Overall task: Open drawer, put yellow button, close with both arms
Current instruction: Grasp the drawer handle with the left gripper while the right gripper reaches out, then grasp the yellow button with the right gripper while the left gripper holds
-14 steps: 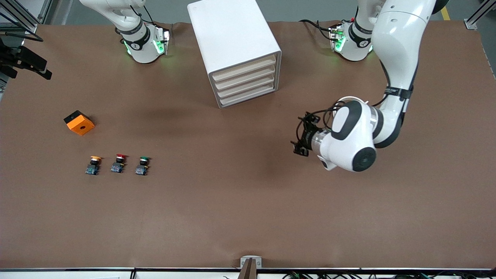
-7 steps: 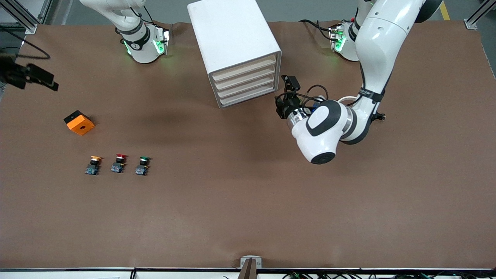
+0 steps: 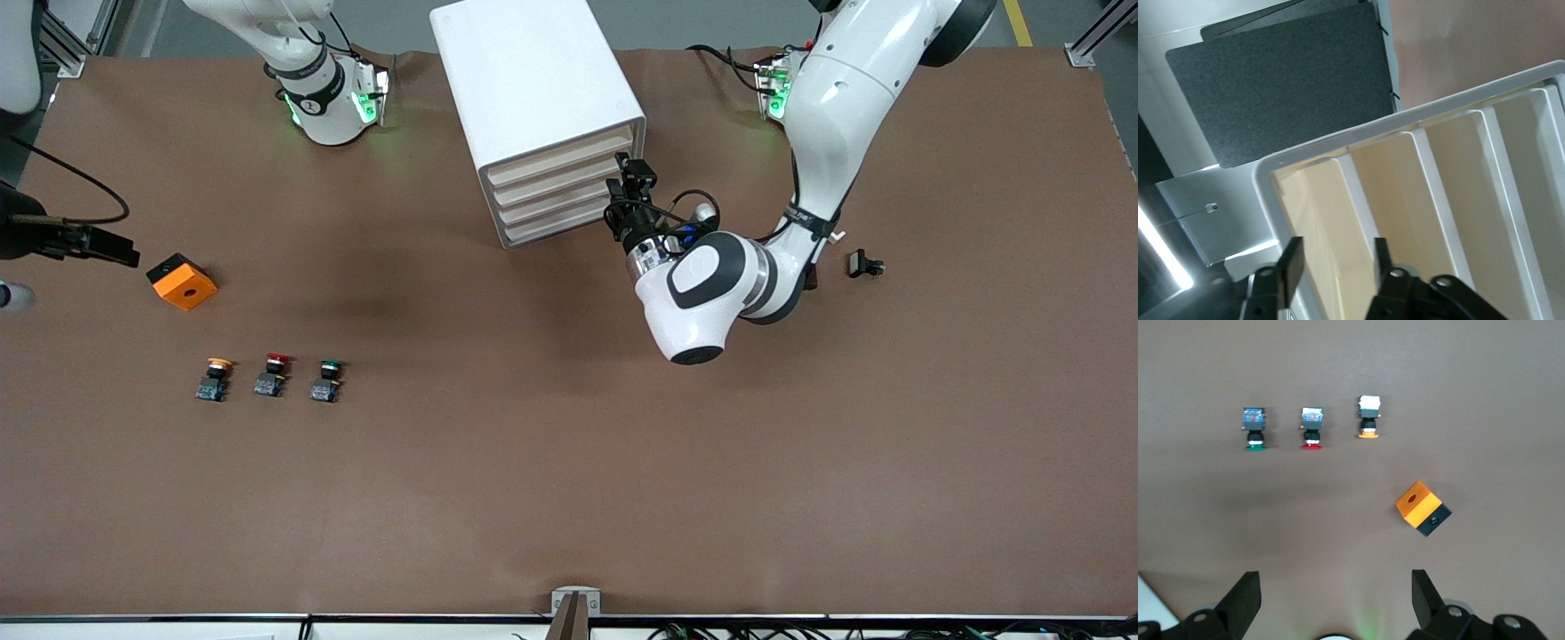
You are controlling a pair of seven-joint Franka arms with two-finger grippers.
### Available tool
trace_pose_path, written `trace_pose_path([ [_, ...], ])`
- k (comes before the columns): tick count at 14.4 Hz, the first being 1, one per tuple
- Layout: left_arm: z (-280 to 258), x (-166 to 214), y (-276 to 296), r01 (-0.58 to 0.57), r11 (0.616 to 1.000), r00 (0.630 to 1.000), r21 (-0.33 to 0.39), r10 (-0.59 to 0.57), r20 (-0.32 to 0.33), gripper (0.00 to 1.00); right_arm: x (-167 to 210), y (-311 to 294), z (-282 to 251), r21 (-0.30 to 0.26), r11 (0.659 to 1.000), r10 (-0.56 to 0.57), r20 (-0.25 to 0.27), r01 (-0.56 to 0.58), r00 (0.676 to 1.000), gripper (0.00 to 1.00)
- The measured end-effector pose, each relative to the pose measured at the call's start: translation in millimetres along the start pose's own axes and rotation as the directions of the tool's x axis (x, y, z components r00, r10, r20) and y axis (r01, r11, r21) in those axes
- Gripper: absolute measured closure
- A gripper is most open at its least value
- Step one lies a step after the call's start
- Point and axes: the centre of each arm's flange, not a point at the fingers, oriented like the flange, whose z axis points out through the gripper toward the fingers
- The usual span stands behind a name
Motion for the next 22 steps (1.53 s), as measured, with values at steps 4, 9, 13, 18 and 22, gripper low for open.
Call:
trace_pose_path([
  [4,5.4,7.5,20.8,0.022,0.999,1.000,0.034,-0.022,0.014,0.53,32.8,6.1,40.8,-0.016,1.000,0.005,-0.081,-0.006,0.997,0.00],
  [9,18.8,-0.1,24.9,0.057,0.997,0.998,0.052,-0.058,0.001,0.53,47.4,18.4,144.9,-0.002,1.000,0.018,-0.208,-0.019,0.978,0.00],
  [13,45.4,-16.8,25.5,0.056,0.996,0.998,0.064,-0.054,-0.045,0.53,52.4,34.3,218.6,0.012,0.999,0.046,-0.271,-0.044,0.962,0.00],
  [18,62.7,-20.4,31.7,0.068,0.994,0.996,0.080,-0.062,-0.070,0.76,75.4,42.1,289.9,0.020,0.998,0.060,-0.303,-0.056,0.951,0.00],
  [22,61.5,-19.6,31.6,0.105,0.991,0.993,0.080,-0.100,-0.068,0.83,87.3,36.4,315.0,0.022,0.999,0.051,-0.307,-0.047,0.950,0.00],
])
